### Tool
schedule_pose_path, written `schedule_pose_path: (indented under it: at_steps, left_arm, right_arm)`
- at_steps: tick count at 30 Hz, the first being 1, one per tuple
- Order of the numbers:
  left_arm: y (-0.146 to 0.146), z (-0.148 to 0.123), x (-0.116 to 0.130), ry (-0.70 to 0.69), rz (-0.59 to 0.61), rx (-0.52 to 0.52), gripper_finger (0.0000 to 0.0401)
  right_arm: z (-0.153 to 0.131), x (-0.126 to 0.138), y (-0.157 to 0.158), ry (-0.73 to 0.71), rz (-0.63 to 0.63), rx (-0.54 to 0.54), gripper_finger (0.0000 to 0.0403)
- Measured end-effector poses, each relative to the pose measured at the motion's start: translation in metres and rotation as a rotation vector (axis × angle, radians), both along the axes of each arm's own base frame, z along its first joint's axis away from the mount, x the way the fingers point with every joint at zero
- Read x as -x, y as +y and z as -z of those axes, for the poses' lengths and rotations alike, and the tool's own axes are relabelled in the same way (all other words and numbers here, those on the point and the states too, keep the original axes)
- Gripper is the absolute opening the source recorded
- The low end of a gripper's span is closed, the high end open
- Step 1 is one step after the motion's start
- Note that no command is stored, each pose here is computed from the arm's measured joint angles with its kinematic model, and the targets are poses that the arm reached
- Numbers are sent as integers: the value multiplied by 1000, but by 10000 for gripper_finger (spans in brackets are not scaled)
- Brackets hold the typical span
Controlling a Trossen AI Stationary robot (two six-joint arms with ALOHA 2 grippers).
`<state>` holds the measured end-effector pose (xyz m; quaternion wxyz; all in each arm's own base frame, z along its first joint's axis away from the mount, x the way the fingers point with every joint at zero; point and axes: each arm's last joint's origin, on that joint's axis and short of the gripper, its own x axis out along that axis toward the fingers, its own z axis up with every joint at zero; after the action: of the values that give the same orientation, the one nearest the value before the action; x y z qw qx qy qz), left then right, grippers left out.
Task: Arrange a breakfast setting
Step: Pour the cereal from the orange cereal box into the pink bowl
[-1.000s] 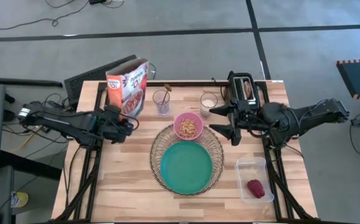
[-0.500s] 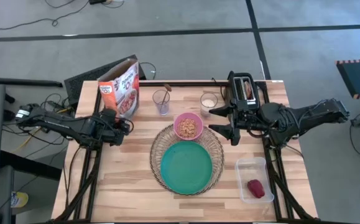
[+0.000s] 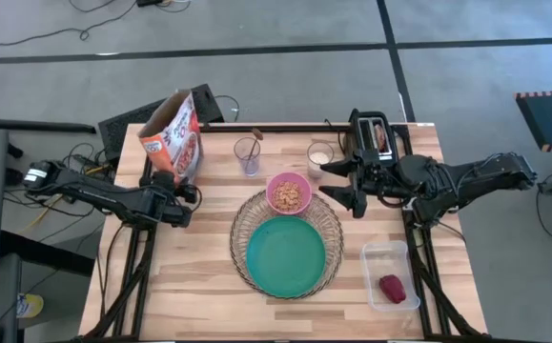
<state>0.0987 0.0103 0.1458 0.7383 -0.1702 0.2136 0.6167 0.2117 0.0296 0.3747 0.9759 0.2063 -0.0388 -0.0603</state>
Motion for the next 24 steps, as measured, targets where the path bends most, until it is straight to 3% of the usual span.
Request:
schedule_pose_path:
  at_steps: [24]
  left_arm:
    - [-1, 1, -3, 26, 39, 22, 234]
  right_arm:
    - [1, 0, 0, 10, 2, 1, 372]
